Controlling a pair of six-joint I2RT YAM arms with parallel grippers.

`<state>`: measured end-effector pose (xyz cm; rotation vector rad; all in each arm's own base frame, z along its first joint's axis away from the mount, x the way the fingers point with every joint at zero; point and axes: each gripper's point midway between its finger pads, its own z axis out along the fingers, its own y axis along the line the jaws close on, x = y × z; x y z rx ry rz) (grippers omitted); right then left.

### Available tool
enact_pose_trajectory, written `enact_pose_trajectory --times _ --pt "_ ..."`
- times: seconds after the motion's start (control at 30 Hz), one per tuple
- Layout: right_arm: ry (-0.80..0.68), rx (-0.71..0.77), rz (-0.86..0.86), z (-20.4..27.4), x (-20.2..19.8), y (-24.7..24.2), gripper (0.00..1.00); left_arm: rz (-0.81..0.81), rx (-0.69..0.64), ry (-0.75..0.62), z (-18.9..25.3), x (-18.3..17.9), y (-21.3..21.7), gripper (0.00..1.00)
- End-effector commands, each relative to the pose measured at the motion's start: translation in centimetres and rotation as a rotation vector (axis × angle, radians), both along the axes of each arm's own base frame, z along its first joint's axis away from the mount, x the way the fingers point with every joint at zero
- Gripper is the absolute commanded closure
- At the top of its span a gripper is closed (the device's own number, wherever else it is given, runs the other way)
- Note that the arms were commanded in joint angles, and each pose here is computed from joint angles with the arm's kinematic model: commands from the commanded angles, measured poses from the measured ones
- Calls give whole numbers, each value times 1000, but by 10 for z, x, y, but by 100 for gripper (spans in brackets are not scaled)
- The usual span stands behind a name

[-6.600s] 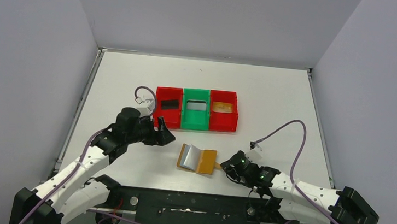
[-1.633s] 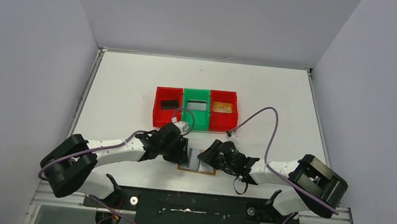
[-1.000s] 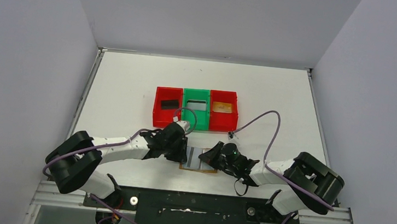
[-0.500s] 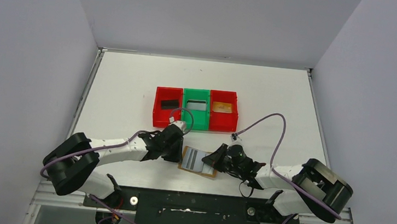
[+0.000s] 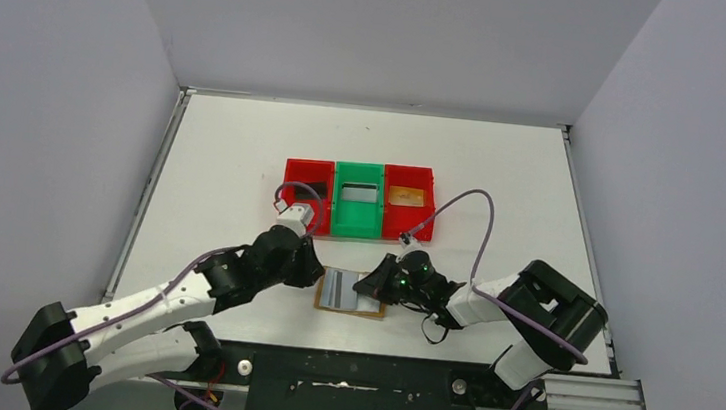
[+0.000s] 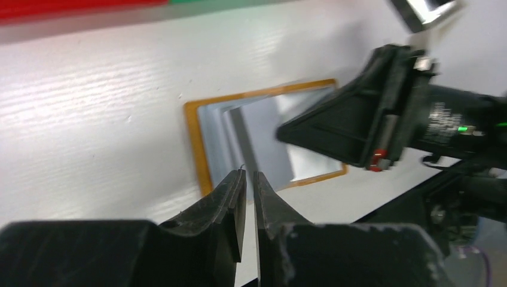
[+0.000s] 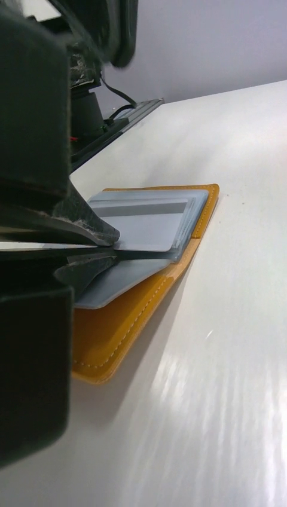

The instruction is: Take the credit cards out of the card holder

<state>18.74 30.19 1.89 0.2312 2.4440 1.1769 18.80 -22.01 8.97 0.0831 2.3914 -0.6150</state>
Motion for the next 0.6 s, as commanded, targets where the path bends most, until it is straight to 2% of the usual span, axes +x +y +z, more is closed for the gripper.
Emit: enact_pose_trajectory --times 0.0,0.1,0.2,0.33,0.5,0.57 --pt "-53 -29 111 -1 3 14 99 -40 -195 -124 45 10 -22 89" --pt "-49 -35 111 -2 5 15 99 -105 -223 -101 43 6 -37 90" --pt "-43 -26 120 -1 5 18 99 -181 -217 -26 22 1 -55 91" --pt "-13 1 88 -1 7 21 99 -123 -140 55 -12 12 -59 100" --pt "15 31 64 -1 9 24 98 -69 -72 108 -37 10 -46 100" --pt "19 29 54 0 9 23 98 -25 8 142 -57 7 -30 100"
